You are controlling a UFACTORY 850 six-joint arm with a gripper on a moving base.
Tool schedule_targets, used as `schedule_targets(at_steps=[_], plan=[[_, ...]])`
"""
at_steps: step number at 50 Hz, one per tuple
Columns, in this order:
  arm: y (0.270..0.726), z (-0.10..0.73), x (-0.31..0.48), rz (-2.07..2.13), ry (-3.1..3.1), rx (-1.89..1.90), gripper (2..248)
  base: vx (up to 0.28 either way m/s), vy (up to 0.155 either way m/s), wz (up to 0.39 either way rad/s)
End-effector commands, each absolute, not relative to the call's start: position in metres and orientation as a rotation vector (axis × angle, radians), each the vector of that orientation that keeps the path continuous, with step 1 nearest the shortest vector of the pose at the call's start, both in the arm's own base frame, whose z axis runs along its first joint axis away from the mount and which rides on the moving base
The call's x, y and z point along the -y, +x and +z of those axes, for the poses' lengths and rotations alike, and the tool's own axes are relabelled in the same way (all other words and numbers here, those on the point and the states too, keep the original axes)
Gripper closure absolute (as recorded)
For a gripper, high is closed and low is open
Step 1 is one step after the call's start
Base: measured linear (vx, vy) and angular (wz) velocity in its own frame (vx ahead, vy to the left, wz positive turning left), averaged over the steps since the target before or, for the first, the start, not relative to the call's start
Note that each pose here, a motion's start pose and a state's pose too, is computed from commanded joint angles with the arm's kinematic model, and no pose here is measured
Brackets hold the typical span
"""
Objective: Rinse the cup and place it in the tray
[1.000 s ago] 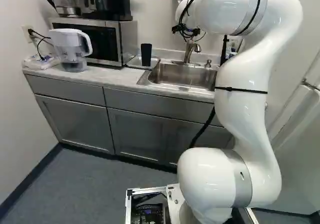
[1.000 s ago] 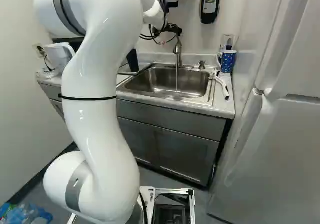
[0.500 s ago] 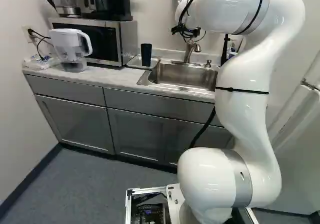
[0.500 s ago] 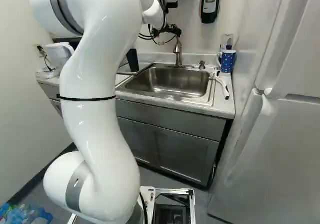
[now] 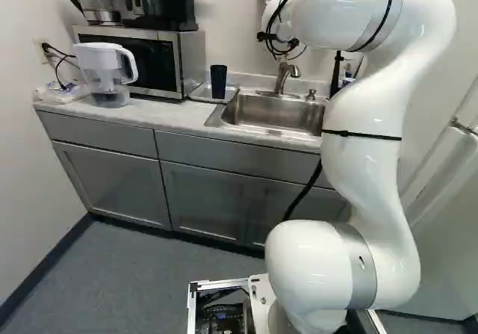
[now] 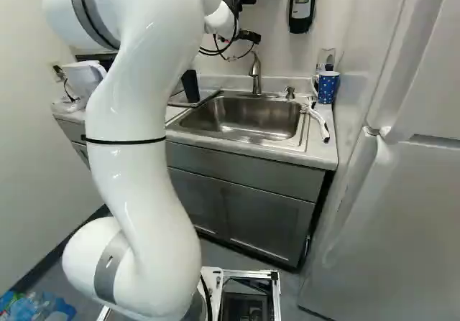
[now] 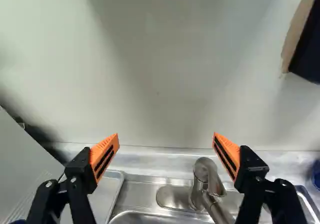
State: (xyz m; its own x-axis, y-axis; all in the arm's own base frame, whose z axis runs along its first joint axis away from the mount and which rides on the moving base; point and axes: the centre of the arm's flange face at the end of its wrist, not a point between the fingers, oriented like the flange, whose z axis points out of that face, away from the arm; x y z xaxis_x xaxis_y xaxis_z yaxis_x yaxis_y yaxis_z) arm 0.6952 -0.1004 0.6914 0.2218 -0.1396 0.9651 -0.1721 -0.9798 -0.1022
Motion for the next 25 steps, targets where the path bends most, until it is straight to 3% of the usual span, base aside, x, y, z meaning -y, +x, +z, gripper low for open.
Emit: schedule_targets(at_steps=[25], plan=[[0.665,0.696,0.07,1.912,2.475,0.267,3,0.0,0.0,0.0]])
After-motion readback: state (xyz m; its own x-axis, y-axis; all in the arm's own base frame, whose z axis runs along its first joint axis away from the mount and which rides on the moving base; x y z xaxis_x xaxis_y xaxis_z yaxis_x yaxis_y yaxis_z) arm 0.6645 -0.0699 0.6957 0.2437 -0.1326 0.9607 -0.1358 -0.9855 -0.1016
